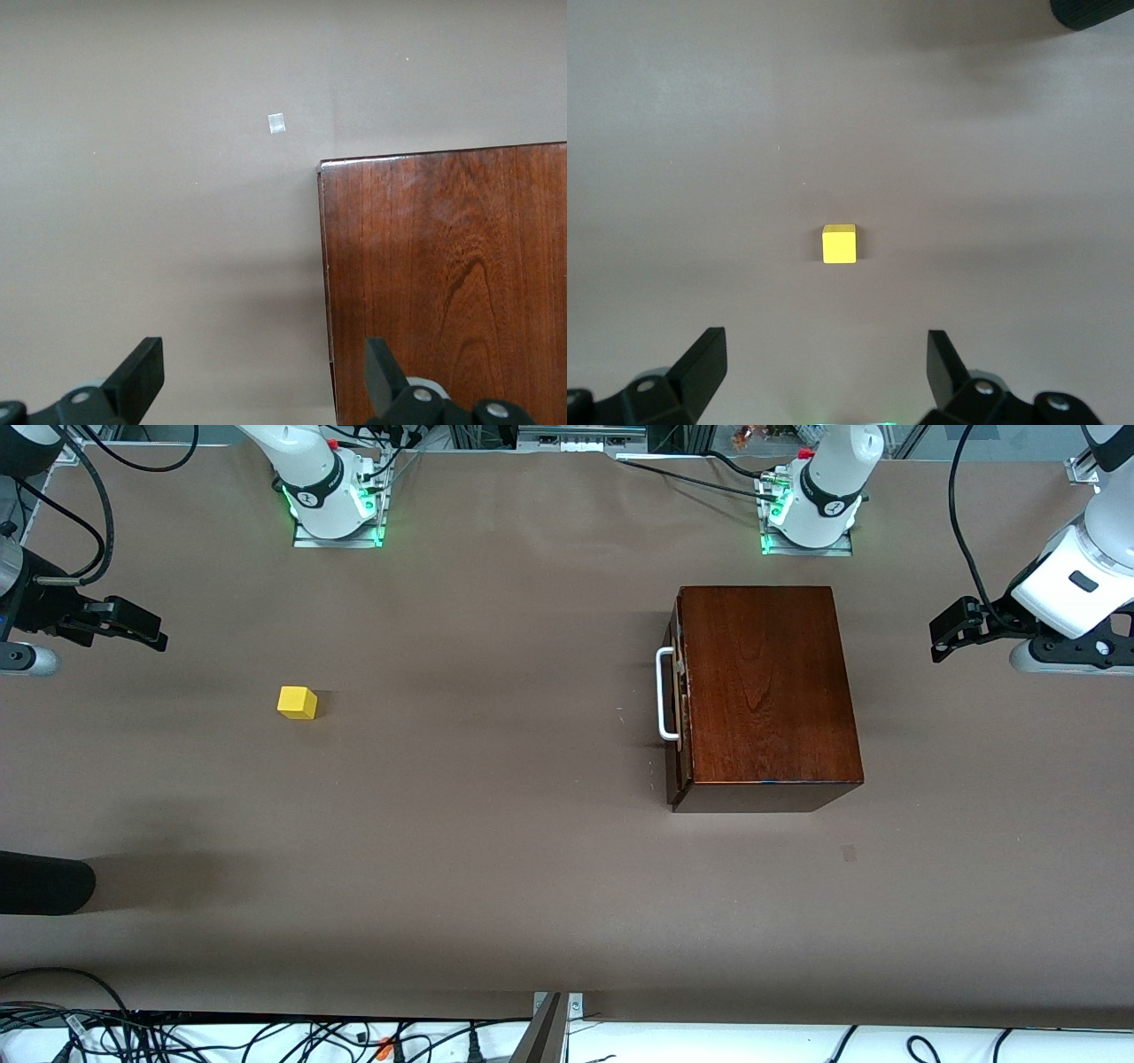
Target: Open drawer, take yellow block, close drawer
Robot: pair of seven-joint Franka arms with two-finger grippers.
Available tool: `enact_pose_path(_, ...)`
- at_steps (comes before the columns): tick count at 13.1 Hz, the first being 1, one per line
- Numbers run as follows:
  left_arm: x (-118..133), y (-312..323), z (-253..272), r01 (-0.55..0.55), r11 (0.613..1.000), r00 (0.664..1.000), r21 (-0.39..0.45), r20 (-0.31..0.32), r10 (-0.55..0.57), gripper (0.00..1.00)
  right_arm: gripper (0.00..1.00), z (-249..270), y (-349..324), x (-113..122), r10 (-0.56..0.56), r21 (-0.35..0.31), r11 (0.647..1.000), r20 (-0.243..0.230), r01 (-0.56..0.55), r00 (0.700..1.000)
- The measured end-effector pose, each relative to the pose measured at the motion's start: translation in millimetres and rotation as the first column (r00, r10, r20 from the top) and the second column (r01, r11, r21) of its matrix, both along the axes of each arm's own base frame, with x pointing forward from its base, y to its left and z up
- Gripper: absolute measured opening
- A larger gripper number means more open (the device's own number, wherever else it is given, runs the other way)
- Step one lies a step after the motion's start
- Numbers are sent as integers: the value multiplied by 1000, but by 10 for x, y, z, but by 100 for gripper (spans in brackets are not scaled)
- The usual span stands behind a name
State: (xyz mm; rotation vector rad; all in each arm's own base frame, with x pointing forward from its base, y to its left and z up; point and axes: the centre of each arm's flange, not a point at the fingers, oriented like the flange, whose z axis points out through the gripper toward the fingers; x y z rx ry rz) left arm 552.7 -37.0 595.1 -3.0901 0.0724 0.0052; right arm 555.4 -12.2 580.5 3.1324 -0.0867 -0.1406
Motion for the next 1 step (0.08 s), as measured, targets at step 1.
enact_pose_path(1, 4, 0, -7, 0, 1000, 1000, 0, -2, 0, 100, 100, 1, 0, -1, 0, 0, 1000, 0, 0, 1000)
